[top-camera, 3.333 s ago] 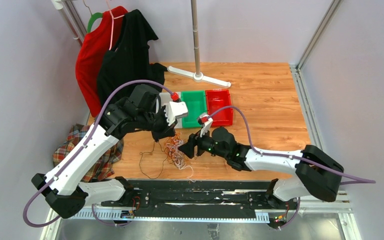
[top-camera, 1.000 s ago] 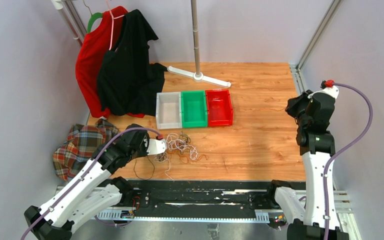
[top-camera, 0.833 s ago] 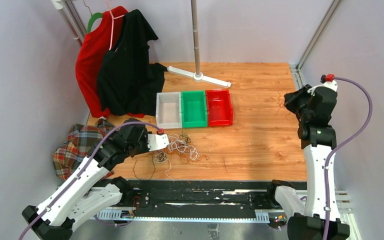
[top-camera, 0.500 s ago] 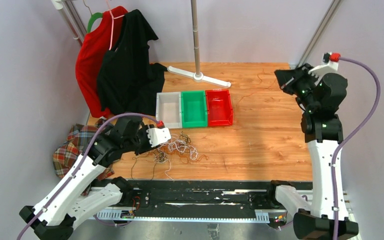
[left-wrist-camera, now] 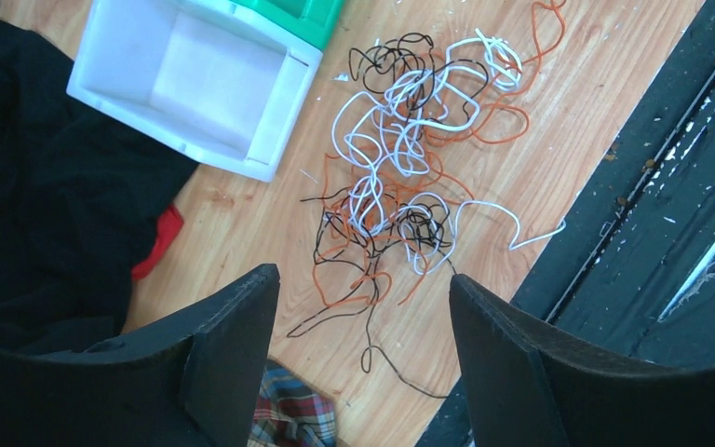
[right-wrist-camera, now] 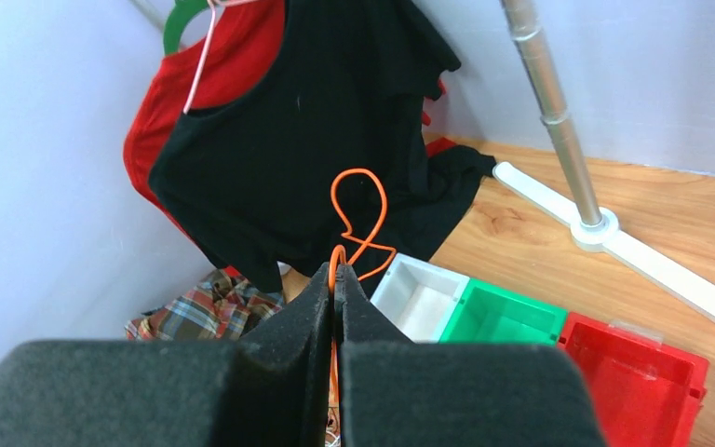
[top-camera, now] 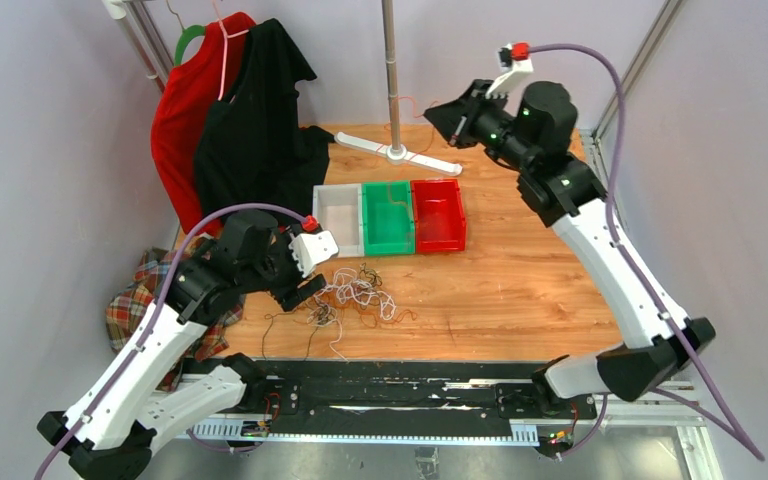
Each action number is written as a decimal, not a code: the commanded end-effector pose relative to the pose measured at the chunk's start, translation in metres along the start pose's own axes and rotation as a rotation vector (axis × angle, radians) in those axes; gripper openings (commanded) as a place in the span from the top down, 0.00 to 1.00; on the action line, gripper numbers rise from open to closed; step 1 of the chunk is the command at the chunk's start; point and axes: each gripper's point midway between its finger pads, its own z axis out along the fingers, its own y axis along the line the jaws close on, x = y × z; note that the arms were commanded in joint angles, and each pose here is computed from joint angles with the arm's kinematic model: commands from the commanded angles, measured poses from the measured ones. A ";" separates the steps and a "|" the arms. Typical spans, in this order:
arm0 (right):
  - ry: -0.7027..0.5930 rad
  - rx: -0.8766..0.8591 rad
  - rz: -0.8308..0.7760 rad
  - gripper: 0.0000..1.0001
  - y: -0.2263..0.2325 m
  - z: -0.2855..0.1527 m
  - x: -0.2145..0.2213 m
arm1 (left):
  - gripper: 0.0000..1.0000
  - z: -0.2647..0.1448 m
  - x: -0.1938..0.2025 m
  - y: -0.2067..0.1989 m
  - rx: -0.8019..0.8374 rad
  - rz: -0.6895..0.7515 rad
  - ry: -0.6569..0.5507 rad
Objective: Untangle the cables
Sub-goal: Place the cable in the bin, then untie the cable.
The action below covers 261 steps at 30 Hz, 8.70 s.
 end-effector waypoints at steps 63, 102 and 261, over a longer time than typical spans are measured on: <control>0.278 0.127 -0.293 0.99 -0.065 0.095 0.145 | 0.32 0.000 0.020 -0.003 -0.020 0.069 0.002; 0.594 0.286 -0.650 1.00 -0.152 0.134 0.313 | 0.32 0.008 0.023 -0.004 0.006 0.076 0.031; 0.410 0.004 -0.470 0.53 -0.021 -0.041 0.337 | 0.99 0.074 0.125 0.015 0.334 0.344 0.096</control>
